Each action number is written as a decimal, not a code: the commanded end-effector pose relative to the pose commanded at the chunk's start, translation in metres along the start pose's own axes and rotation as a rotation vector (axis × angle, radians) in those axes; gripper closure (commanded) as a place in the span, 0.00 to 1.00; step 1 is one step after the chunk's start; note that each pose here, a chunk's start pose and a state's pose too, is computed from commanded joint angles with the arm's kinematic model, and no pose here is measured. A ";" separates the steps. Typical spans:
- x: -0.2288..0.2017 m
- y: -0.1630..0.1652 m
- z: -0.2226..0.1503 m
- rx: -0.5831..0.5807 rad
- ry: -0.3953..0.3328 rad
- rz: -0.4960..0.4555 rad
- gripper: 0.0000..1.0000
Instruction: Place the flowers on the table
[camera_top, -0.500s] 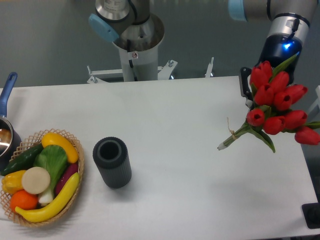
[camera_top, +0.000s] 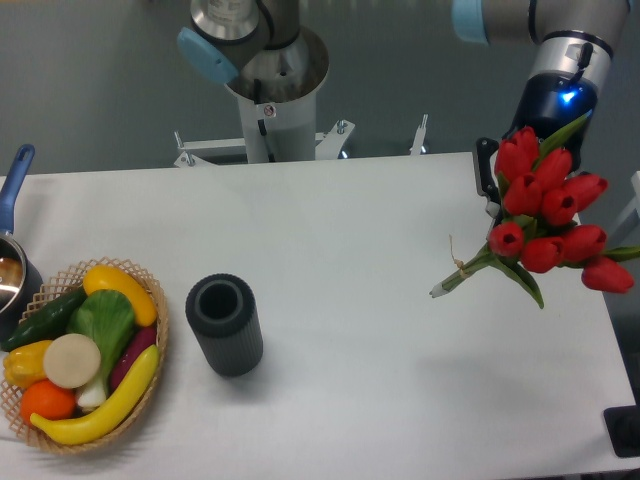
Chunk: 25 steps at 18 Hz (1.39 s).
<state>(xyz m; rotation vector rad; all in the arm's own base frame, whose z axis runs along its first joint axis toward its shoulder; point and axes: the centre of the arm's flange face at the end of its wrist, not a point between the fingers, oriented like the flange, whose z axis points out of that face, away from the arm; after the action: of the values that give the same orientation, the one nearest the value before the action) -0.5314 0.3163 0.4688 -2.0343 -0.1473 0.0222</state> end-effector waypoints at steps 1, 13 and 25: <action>0.001 0.001 0.001 -0.022 -0.012 0.001 0.63; 0.108 0.002 0.017 -0.520 -0.222 0.142 0.63; 0.107 0.101 0.161 -1.196 -0.259 0.374 0.63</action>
<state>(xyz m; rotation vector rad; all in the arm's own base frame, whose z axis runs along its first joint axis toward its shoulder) -0.4287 0.4269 0.3113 -3.2205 0.0994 0.5472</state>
